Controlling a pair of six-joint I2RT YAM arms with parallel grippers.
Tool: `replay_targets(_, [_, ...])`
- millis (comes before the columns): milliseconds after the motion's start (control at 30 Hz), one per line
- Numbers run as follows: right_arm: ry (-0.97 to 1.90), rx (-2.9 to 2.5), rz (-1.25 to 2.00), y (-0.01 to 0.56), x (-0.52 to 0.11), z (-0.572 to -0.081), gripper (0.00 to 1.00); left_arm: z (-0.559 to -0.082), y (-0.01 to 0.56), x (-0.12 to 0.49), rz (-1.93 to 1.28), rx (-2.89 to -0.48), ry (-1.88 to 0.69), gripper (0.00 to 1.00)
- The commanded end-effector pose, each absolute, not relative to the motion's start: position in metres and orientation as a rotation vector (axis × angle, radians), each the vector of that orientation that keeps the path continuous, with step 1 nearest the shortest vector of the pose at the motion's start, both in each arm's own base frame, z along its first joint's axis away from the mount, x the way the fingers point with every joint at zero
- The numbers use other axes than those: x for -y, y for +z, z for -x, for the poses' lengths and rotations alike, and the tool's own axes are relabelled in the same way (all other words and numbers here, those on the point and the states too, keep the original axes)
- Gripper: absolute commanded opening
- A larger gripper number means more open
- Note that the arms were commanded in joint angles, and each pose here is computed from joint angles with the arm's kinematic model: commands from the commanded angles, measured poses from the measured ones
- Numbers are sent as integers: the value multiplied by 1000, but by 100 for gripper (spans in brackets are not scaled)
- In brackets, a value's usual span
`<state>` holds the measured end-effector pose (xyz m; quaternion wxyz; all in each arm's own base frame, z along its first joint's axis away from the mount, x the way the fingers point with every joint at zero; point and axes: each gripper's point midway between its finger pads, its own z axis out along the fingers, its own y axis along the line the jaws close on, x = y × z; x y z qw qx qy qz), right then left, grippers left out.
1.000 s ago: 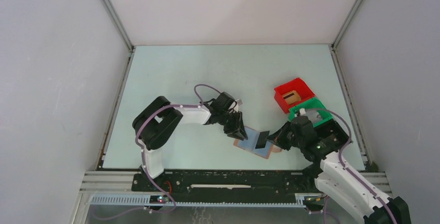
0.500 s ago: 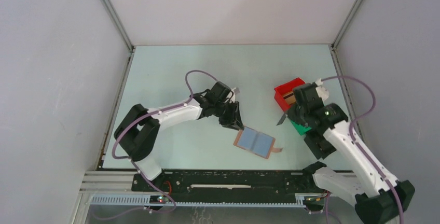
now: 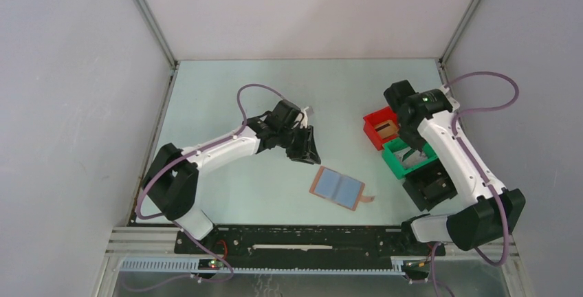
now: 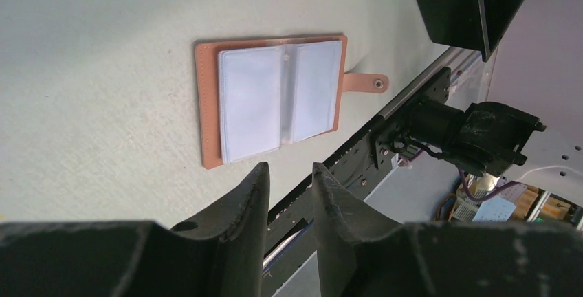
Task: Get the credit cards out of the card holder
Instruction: Place the credit card in the storage box.
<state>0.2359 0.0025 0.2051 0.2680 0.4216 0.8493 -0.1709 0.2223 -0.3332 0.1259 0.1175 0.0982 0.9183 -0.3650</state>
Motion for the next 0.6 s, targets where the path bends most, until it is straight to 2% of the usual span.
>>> replay_targets(0, [-656,-2223,-1254,210,32,-205,0,-232,141,335,-315,-2636,-1070,34])
replay_targets(200, [-697,-2156,-1392,204,59,-180,0,-231,133,337,-313,-2661,-1072,35])
replay_targets(567, [-998,-2146,-1563,151,84,-149,0,-229,127,341,-310,-2680,-1097,34])
